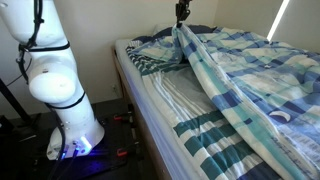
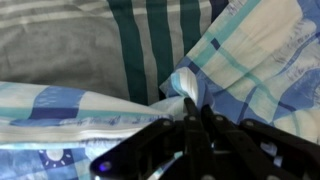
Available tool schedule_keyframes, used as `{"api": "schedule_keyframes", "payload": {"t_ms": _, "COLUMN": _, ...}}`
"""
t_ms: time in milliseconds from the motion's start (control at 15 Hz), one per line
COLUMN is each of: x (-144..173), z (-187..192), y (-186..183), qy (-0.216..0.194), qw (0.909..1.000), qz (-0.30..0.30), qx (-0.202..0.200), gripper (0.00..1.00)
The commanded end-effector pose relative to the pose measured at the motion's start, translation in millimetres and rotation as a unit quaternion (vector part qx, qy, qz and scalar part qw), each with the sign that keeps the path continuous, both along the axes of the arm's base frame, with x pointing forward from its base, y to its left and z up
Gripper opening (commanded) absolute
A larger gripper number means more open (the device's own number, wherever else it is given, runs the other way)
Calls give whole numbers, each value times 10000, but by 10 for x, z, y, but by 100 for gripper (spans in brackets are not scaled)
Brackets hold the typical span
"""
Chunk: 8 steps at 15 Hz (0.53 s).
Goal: Straighten the blue and white blanket on the bed.
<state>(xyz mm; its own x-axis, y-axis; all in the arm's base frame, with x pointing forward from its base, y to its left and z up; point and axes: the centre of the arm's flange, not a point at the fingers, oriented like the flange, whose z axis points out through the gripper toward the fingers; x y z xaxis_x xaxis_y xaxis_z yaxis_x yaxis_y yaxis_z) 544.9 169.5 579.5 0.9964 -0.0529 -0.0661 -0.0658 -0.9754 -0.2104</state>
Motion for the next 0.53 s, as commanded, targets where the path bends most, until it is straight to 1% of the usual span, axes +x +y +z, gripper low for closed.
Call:
{"api": "schedule_keyframes", "payload": {"t_ms": 0, "x": -657, "z": -117, "y": 8, "qy": 62, "qw": 9999, "qz": -158, "qx": -18, "gripper": 2}}
{"api": "schedule_keyframes", "payload": {"t_ms": 67, "x": -714, "z": -129, "y": -3, "qy": -11, "qw": 9999, "qz": -147, "qx": -35, "gripper": 2}}
{"api": "schedule_keyframes", "payload": {"t_ms": 133, "x": -368, "z": -71, "y": 37, "qy": 115, "qw": 9999, "qz": -10, "qx": -97, "gripper": 2}}
{"api": "schedule_keyframes", "payload": {"t_ms": 200, "x": -425, "z": -77, "y": 34, "qy": 111, "qw": 9999, "qz": -4, "qx": -116, "gripper": 7}}
{"api": "schedule_keyframes", "payload": {"t_ms": 467, "x": -387, "z": -121, "y": 20, "qy": 149, "qw": 9998, "qz": -18, "qx": -120, "gripper": 7}}
